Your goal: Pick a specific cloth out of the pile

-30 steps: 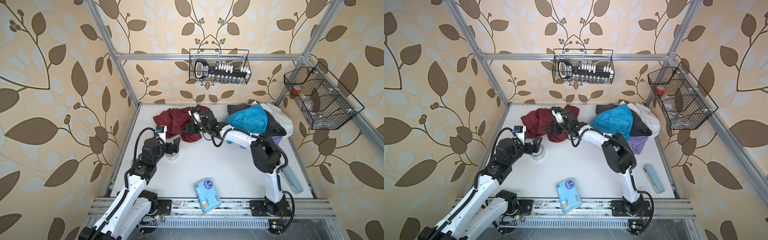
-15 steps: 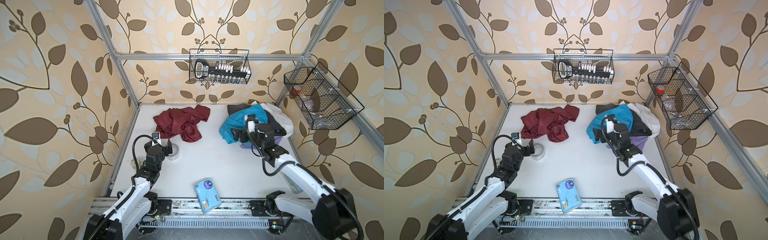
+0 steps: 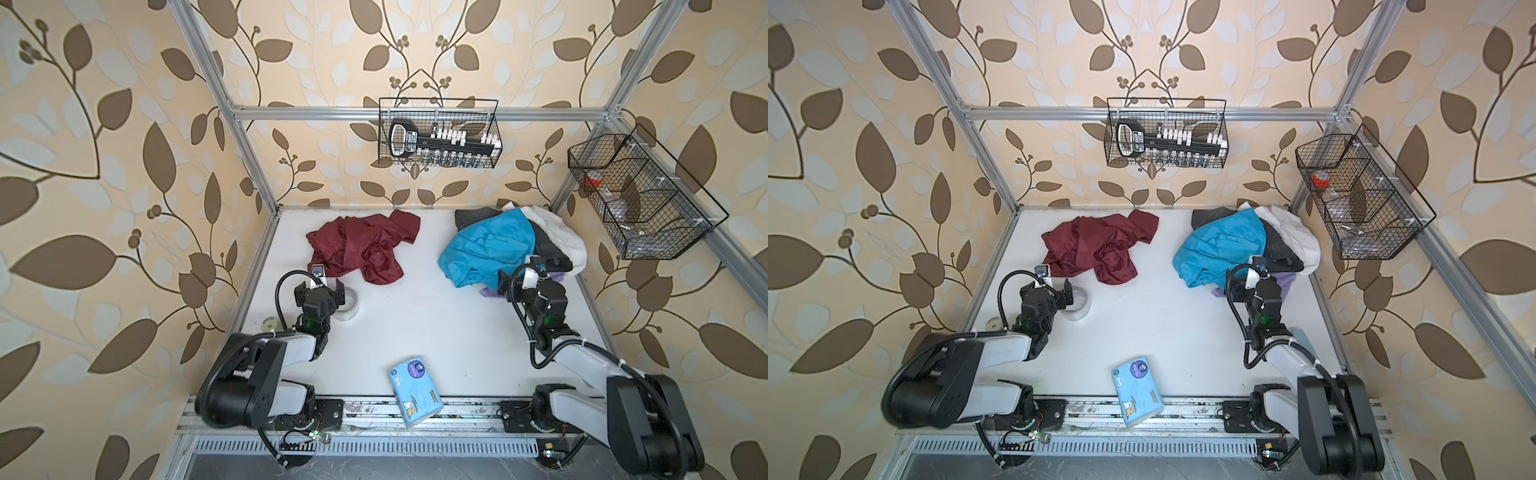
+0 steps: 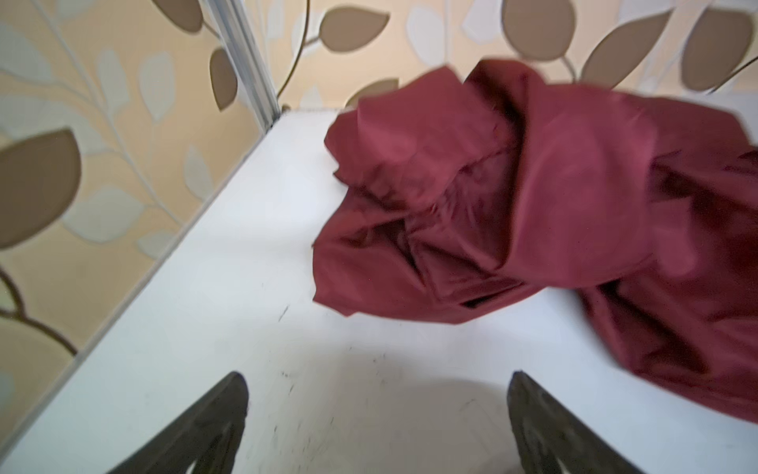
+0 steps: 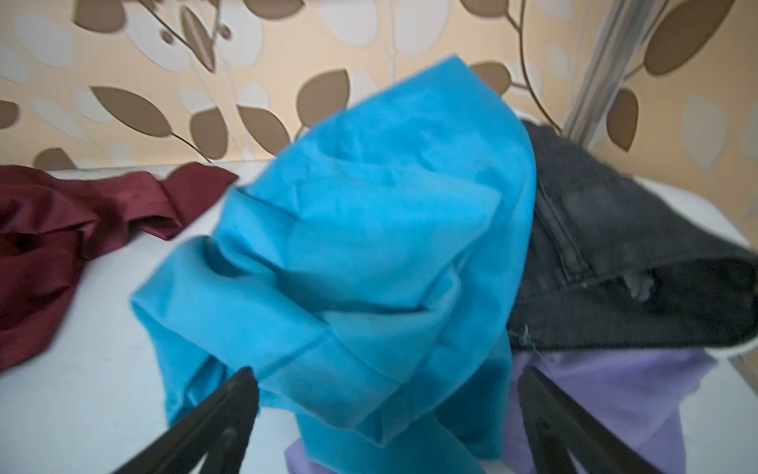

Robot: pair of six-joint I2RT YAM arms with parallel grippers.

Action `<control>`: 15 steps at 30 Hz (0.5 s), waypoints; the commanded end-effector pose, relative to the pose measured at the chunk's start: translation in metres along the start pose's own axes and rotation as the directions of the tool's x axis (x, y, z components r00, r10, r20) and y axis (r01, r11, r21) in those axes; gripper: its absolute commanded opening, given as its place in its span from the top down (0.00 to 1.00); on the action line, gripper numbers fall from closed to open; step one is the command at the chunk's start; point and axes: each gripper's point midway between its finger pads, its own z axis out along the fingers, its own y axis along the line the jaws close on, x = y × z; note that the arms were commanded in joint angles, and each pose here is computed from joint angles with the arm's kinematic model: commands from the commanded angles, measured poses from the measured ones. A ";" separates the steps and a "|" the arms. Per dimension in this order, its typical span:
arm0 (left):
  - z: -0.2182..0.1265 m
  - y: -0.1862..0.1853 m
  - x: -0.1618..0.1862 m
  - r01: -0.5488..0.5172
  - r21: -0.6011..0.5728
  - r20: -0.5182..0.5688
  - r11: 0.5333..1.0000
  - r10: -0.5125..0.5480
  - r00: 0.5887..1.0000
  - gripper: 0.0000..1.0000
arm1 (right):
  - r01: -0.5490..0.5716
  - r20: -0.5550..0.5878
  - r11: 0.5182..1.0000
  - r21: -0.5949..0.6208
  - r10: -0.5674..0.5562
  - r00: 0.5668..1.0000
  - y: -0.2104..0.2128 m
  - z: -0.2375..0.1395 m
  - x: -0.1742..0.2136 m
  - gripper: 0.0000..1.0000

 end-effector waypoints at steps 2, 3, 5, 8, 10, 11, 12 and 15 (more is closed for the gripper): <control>0.006 -0.010 -0.023 0.029 0.055 0.077 0.998 -0.033 0.997 0.01 | -0.020 0.149 1.000 0.013 0.018 0.989 -0.005 0.000 -0.021 0.02; 0.007 -0.013 -0.022 0.029 0.084 0.045 0.996 -0.033 0.998 0.01 | 0.002 0.150 1.000 0.010 -0.004 0.989 -0.004 -0.001 -0.020 0.03; 0.012 -0.015 -0.023 0.033 0.120 0.047 0.992 -0.039 0.998 0.01 | 0.024 0.203 1.000 0.016 -0.026 0.979 -0.005 -0.005 -0.024 0.02; 0.018 -0.013 -0.021 0.058 0.143 -0.003 0.988 -0.058 0.998 0.01 | 0.014 0.196 1.000 0.008 -0.016 0.981 -0.006 0.005 -0.010 0.02; 0.020 -0.012 -0.020 0.070 0.147 -0.019 0.987 -0.068 0.998 0.01 | 0.035 0.192 0.999 -0.013 -0.032 0.981 -0.001 0.013 -0.011 0.03; 0.020 -0.009 -0.020 0.079 0.141 -0.022 0.987 -0.077 0.997 0.01 | 0.034 0.144 0.999 -0.011 -0.032 0.989 -0.002 0.018 -0.006 0.03; 0.023 -0.005 -0.019 0.094 0.122 -0.028 0.988 -0.091 0.995 0.01 | 0.032 0.126 0.999 -0.013 -0.030 0.992 -0.002 0.021 -0.003 0.03; 0.030 0.004 -0.017 0.134 0.094 -0.066 0.987 -0.128 0.990 0.01 | 0.022 0.108 1.000 -0.018 -0.020 0.994 -0.003 0.023 0.000 0.00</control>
